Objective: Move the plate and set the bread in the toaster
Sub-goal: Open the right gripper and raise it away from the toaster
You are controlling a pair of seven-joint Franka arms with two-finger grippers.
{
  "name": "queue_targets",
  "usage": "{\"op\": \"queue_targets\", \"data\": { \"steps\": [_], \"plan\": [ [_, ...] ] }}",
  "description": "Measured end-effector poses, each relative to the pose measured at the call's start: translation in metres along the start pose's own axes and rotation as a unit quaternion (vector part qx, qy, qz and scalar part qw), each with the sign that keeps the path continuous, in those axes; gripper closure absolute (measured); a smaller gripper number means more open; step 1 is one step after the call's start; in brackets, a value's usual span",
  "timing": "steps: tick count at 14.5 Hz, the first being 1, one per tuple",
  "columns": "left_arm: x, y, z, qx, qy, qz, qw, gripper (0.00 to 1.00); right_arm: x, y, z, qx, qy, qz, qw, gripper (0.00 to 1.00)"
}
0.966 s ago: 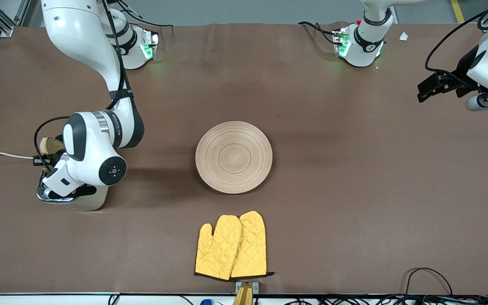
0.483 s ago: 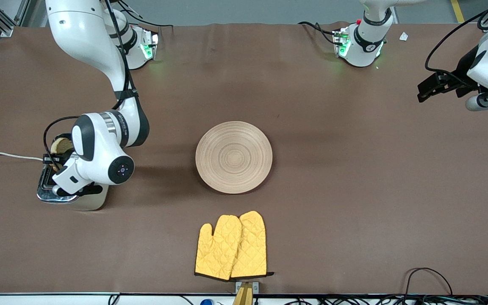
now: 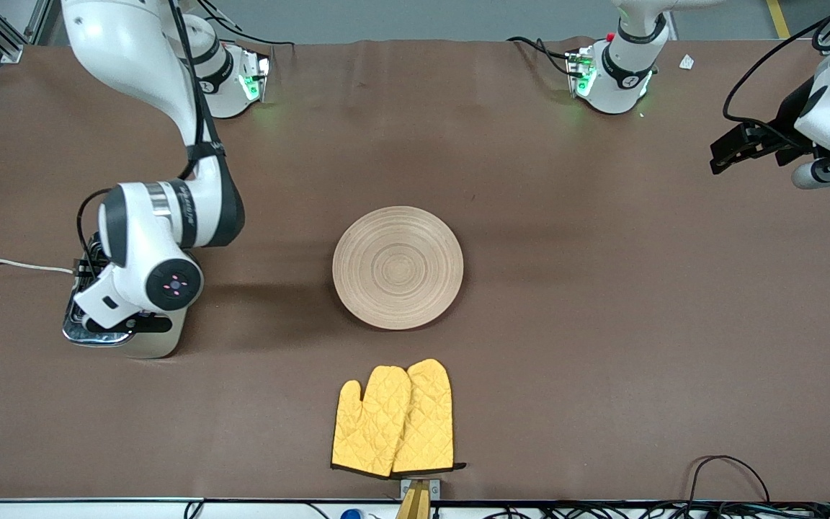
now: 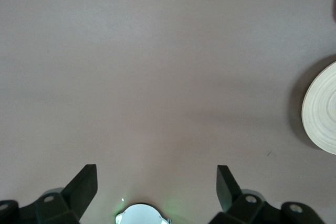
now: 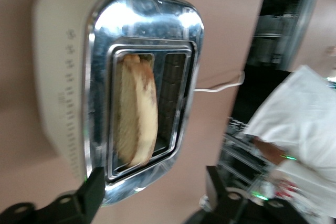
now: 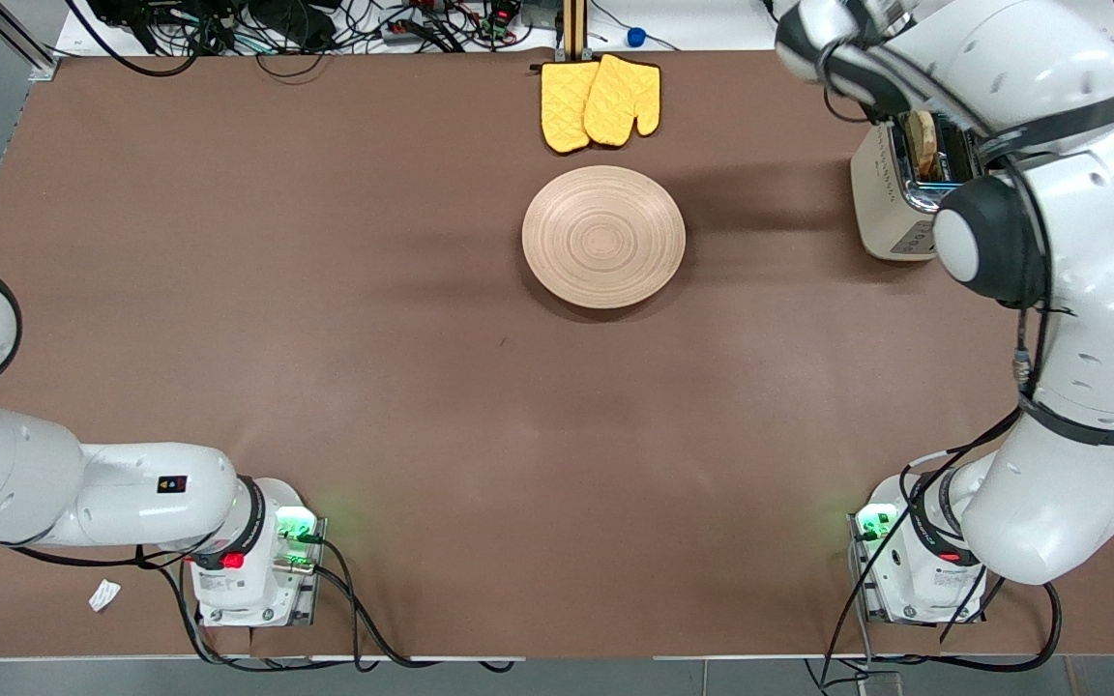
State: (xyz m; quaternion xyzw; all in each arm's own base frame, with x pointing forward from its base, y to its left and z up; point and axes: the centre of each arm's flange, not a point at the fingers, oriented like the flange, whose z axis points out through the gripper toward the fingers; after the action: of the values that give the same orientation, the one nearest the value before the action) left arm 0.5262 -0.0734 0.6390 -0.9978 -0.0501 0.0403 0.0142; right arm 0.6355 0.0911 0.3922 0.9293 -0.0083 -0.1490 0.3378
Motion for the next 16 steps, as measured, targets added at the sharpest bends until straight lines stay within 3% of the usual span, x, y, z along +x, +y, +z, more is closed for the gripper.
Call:
{"op": "queue_targets", "data": {
  "steps": [1, 4, 7, 11, 14, 16],
  "plan": [
    [0.000, 0.000, 0.000, 0.000, 0.000, 0.000, 1.000, 0.00, -0.006, 0.015, -0.011, 0.038, 0.006, 0.006, 0.999, 0.00],
    [0.000, 0.000, 0.000, 0.000, 0.000, 0.000, 1.000, 0.00, -0.025, 0.072, -0.032, 0.137, 0.028, 0.006, 0.990, 0.00],
    [0.000, 0.001, -0.001, 0.000, 0.001, 0.001, 1.000, 0.00, -0.040, 0.126, -0.034, 0.220, 0.044, 0.001, 0.974, 0.00],
    [-0.002, 0.008, -0.002, 0.000, 0.002, 0.008, 1.000, 0.00, -0.068, 0.187, -0.035, 0.280, 0.072, -0.004, 0.957, 0.00],
    [-0.002, 0.009, -0.002, 0.001, 0.003, 0.008, 1.000, 0.00, -0.094, 0.217, -0.046, 0.301, 0.095, 0.004, 0.949, 0.00],
    [-0.002, 0.008, -0.002, 0.006, 0.004, 0.009, 1.000, 0.00, -0.108, 0.227, -0.050, 0.309, 0.098, 0.004, 0.946, 0.00]
  ]
}}
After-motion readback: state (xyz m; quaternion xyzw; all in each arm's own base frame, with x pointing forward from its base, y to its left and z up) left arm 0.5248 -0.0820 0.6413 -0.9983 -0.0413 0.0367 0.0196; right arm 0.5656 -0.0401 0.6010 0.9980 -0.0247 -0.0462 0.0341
